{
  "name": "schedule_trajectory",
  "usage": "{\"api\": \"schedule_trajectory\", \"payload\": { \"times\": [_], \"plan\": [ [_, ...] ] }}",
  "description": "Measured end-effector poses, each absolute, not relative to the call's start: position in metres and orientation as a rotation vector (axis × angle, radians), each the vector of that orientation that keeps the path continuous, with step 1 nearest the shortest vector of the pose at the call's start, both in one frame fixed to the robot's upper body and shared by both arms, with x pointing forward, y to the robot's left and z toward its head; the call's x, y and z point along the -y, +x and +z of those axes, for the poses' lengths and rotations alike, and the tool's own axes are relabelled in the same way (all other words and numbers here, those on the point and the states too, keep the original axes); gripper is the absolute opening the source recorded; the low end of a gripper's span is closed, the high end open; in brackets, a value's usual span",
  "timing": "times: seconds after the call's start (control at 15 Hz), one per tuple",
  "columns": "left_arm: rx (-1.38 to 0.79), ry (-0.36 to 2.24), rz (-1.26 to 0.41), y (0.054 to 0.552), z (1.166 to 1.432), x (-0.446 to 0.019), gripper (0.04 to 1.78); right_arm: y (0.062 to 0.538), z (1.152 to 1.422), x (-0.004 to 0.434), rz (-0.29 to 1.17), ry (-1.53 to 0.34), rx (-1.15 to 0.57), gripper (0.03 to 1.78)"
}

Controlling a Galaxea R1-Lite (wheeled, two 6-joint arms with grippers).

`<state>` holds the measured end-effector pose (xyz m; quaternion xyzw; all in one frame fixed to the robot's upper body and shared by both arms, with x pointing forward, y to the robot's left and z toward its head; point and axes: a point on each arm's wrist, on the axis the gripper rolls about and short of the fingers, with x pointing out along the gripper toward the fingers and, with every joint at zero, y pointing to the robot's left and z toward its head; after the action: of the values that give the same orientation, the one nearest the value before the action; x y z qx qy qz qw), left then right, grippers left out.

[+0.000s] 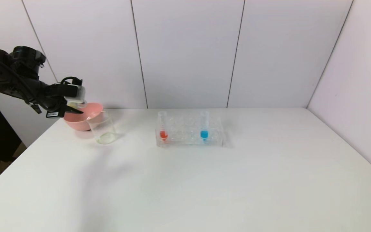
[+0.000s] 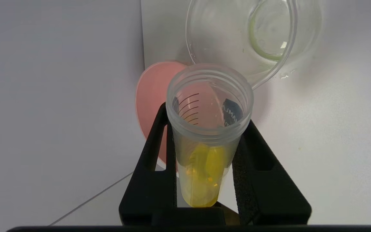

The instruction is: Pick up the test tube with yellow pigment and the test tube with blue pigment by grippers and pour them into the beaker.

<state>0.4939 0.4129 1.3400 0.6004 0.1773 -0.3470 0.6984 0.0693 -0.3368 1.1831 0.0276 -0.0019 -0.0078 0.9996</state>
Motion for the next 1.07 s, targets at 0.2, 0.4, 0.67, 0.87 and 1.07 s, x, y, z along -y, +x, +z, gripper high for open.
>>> {"api": "schedule_trajectory", "payload": {
  "times": [0.2, 0.4, 0.67, 0.87, 1.07],
  "plan": [
    [-0.432, 1.340, -0.778, 0.4899, 1.3421, -0.4101, 0.50, 0.0693, 1.1831, 0.3369, -0.016, 0.055, 0.004, 1.71],
    [-0.439, 1.339, -0.776, 0.4878, 1.3442, -0.4093, 0.50, 0.0693, 1.1831, 0.3368, -0.016, 0.055, 0.004, 1.71],
    [-0.495, 1.338, -0.781, 0.4844, 1.3436, -0.4064, 0.50, 0.0693, 1.1831, 0.3368, -0.016, 0.055, 0.004, 1.71],
    [-0.515, 1.340, -0.767, 0.4842, 1.3446, -0.4037, 0.50, 0.0693, 1.1831, 0.3369, -0.016, 0.055, 0.004, 1.71],
    [-0.530, 1.351, -0.757, 0.4843, 1.3452, -0.4021, 0.50, 0.0693, 1.1831, 0.3368, -0.016, 0.055, 0.004, 1.71]
  ]
}}
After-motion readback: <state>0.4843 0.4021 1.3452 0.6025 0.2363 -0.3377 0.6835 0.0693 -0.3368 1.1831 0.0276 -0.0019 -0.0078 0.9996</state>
